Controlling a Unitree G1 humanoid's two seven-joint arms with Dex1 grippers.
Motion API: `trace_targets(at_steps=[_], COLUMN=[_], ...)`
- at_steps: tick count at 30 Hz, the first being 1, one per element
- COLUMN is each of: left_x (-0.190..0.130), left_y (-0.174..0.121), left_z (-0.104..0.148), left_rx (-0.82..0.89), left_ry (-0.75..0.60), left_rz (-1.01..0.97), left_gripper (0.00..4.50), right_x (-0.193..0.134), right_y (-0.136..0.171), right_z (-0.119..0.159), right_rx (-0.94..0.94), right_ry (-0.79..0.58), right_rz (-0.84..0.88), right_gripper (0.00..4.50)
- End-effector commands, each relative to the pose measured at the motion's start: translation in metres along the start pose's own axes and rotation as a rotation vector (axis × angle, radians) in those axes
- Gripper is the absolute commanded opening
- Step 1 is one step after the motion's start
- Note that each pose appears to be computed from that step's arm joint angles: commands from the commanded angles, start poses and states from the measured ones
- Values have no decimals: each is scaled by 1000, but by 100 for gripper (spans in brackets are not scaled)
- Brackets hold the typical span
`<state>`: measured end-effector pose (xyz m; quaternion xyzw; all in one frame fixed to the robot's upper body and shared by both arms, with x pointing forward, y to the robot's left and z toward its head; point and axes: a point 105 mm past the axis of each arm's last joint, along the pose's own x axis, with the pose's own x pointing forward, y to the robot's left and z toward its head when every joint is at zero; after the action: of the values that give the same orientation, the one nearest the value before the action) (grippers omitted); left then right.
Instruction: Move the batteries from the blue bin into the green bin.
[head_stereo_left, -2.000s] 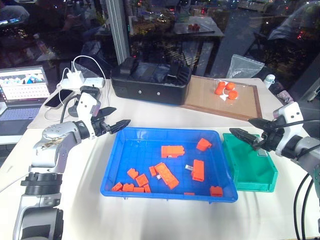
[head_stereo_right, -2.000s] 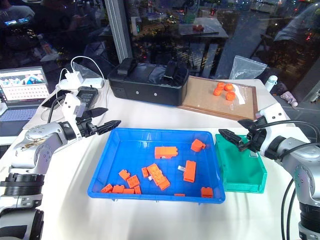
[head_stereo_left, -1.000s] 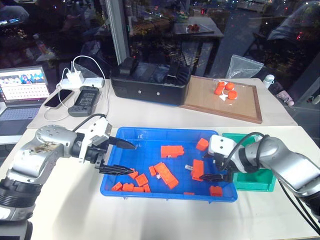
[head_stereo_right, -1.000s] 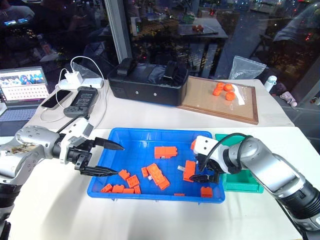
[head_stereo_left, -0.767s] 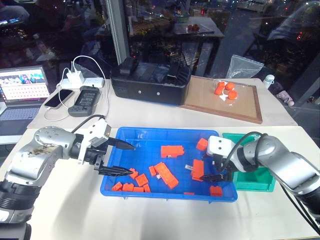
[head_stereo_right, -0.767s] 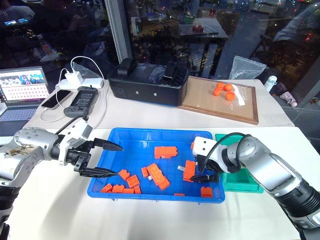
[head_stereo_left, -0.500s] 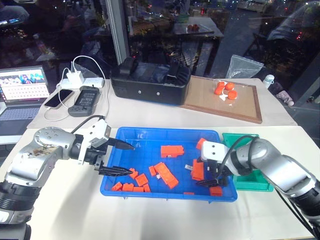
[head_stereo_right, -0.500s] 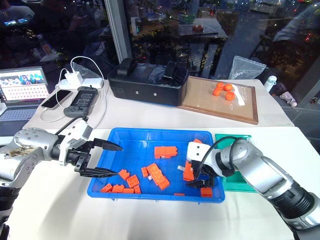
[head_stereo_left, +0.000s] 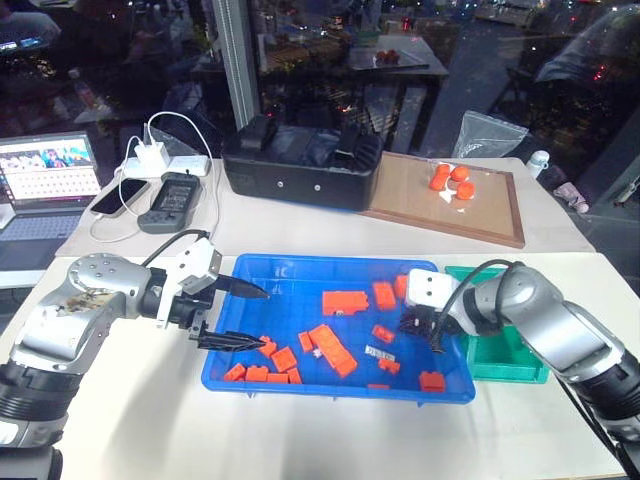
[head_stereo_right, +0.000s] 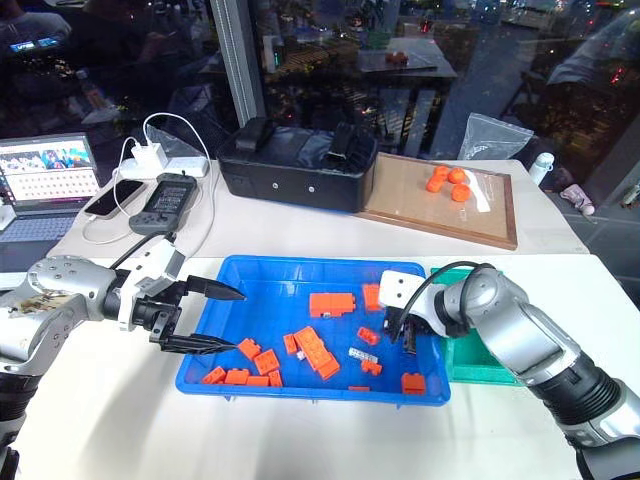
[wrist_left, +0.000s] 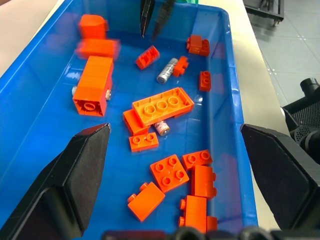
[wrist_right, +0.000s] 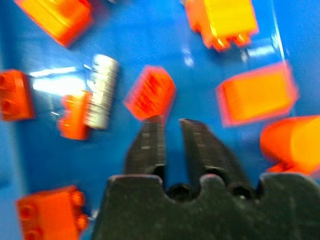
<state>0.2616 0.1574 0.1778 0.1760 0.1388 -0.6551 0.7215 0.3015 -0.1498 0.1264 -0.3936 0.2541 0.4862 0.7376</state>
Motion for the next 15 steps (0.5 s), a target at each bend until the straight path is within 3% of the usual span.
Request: trace_targets(at_steps=[1, 7, 11, 15], left_x=[0, 0, 0, 1], left_y=[1, 2, 1, 1], left_z=[8, 7, 7, 7], left_rx=[53, 50, 49, 49], left_ry=[-9, -8, -9, -11], left_rz=[4, 7, 6, 2], left_gripper=[450, 450, 450, 450], right_x=[-17, -20, -19, -6], right_y=[-29, -38, -26, 3], right_z=[6, 9, 19, 27], right_rx=[-59, -47, 5, 18], right_ry=[-13, -36, -85, -100], right_rz=[-137, -174, -96, 12], right_gripper=[1, 1, 101, 241])
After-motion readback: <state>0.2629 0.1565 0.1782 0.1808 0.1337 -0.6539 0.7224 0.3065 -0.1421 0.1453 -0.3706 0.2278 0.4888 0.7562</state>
